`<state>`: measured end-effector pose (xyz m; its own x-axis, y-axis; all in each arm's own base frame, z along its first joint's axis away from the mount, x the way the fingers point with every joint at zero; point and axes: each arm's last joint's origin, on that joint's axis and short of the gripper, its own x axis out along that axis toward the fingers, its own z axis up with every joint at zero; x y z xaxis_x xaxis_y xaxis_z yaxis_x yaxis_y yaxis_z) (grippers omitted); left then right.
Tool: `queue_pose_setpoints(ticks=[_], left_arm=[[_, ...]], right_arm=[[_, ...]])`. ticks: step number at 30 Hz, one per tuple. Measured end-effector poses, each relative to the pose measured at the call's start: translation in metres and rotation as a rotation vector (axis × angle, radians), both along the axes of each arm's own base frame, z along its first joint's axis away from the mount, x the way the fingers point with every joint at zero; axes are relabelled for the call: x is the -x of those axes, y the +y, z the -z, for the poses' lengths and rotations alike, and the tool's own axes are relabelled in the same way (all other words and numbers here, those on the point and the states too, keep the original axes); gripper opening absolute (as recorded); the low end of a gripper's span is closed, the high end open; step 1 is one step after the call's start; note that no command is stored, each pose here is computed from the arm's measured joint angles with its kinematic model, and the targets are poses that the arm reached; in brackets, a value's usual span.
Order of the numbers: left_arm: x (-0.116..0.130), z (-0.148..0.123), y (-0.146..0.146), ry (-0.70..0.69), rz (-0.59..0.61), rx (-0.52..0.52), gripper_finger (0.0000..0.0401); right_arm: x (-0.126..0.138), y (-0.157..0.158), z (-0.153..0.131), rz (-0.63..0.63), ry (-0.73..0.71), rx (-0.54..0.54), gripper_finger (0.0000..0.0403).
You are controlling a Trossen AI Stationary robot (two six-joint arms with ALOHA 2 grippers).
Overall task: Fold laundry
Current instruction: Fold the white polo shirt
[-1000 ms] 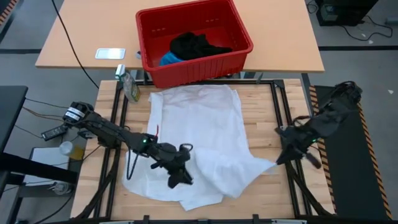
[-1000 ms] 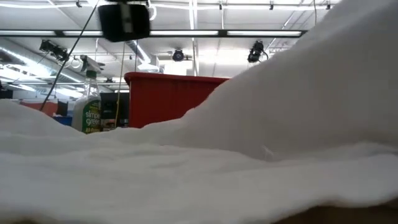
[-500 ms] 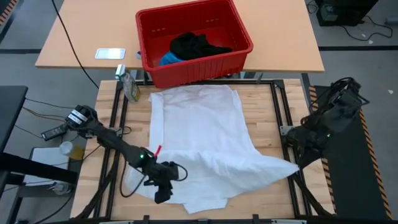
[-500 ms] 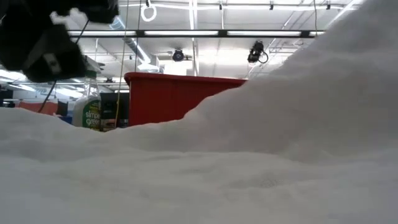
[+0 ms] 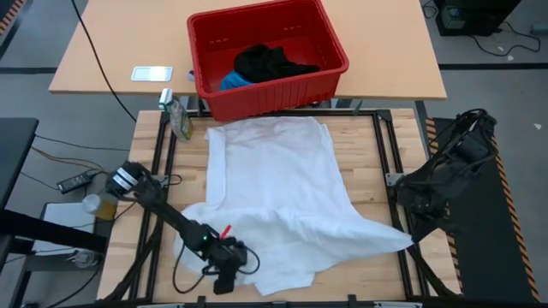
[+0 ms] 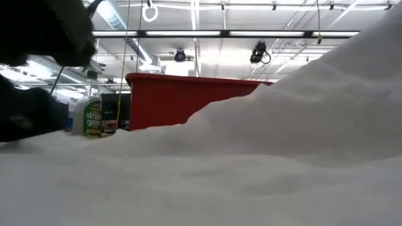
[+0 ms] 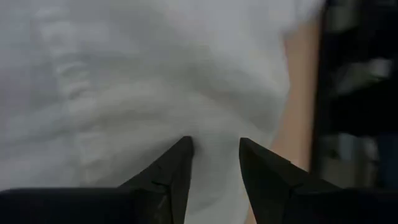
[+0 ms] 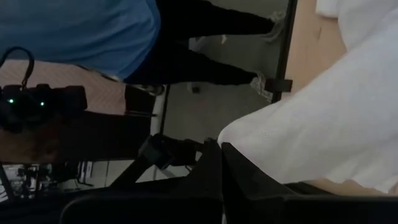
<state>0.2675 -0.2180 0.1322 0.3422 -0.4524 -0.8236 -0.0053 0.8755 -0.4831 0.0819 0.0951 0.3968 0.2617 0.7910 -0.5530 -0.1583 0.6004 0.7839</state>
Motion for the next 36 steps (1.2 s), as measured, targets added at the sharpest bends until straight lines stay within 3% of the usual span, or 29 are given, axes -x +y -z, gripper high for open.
queue_pose_setpoints(ticks=[5,10,16,21,28,31,36], left_arm=[[0.006,0.001,-0.019,0.017,0.122,0.165,0.0143],[0.018,-0.003,-0.033,0.128,0.182,0.291,0.0143],[0.022,-0.041,-0.034,0.053,0.226,0.412,0.0142],[0.020,-0.080,-0.011,-0.106,0.101,0.382,0.0142],[0.018,-0.115,0.024,-0.308,-0.166,0.246,0.0141],[0.018,-0.122,0.035,-0.381,-0.244,0.169,0.0141],[0.012,-0.123,0.046,-0.420,-0.324,0.105,0.0141]], right_arm=[[-0.001,0.002,0.000,-0.012,0.014,-0.008,0.0000],[-0.001,0.004,-0.001,-0.056,0.031,-0.039,0.0000],[0.001,0.004,-0.001,-0.091,0.074,-0.067,0.0000],[-0.013,0.011,0.000,-0.018,-0.058,0.003,0.0000],[-0.064,0.035,0.000,0.124,-0.475,0.178,0.0000],[-0.091,0.051,0.011,0.105,-0.598,0.313,0.0000],[-0.140,0.078,0.048,0.025,-0.640,0.482,0.0000]])
